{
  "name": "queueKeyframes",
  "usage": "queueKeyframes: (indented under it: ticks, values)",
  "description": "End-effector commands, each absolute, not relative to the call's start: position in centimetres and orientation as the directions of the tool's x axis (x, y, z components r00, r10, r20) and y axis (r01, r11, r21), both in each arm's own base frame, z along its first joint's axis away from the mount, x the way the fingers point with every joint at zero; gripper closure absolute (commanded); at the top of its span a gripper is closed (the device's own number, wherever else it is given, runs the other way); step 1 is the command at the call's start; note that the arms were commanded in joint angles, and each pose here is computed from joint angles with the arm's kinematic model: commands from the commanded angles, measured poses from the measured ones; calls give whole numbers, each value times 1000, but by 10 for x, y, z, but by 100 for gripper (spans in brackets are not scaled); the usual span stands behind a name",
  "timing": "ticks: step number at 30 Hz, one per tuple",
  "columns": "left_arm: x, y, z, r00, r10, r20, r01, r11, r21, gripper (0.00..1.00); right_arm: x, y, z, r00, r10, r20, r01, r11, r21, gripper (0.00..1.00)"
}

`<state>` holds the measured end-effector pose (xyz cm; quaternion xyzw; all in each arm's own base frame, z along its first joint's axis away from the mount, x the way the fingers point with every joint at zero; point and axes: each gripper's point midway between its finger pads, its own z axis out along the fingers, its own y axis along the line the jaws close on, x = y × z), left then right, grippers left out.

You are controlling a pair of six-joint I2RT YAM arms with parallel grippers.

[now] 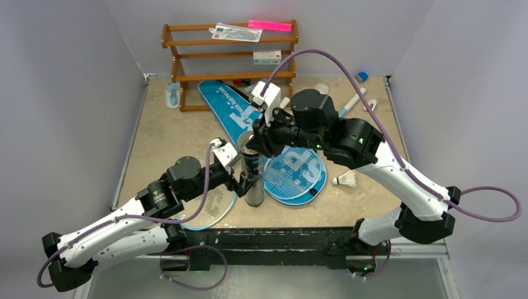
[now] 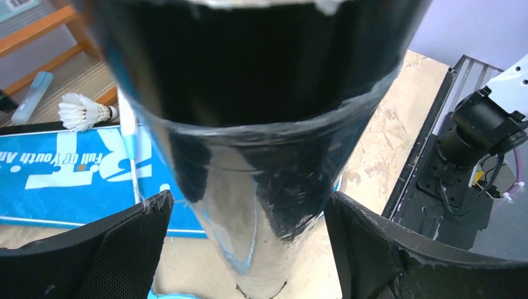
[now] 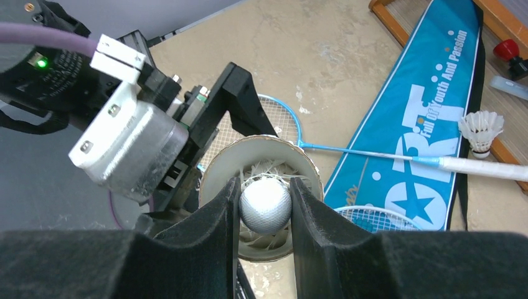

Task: Pack up the badminton gear
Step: Place the shuttlecock at the shuttle tube.

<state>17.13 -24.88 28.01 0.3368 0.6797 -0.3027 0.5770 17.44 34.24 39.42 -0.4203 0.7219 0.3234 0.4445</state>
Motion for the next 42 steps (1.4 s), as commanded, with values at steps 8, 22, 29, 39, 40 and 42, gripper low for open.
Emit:
queueKeyframes:
  ticks: [8, 22, 29, 39, 40, 42]
  values:
    - [190, -276, 295, 37, 17, -999, 815, 579, 40, 11, 169, 333, 381, -267, -381, -885, -896, 436, 82, 69]
    - [196, -280, 281, 57, 124, -991, 813, 570, 118, 42, 175, 327, 407, -256, -323, -911, -874, 480, 75, 46]
    - [192, -278, 276, 64, 68, -996, 817, 569, 92, 46, 181, 319, 436, -223, -247, -943, -851, 522, 64, 38]
    - [193, -279, 274, 38, 52, -998, 814, 578, 61, 50, 173, 307, 452, -189, -211, -959, -860, 507, 58, 50]
    - [193, -279, 273, 31, 52, -998, 812, 581, 55, 50, 172, 307, 455, -181, -198, -963, -862, 503, 59, 50]
    - [195, -279, 272, 24, 59, -998, 808, 587, 54, 51, 171, 305, 461, -154, -172, -973, -866, 498, 49, 51]
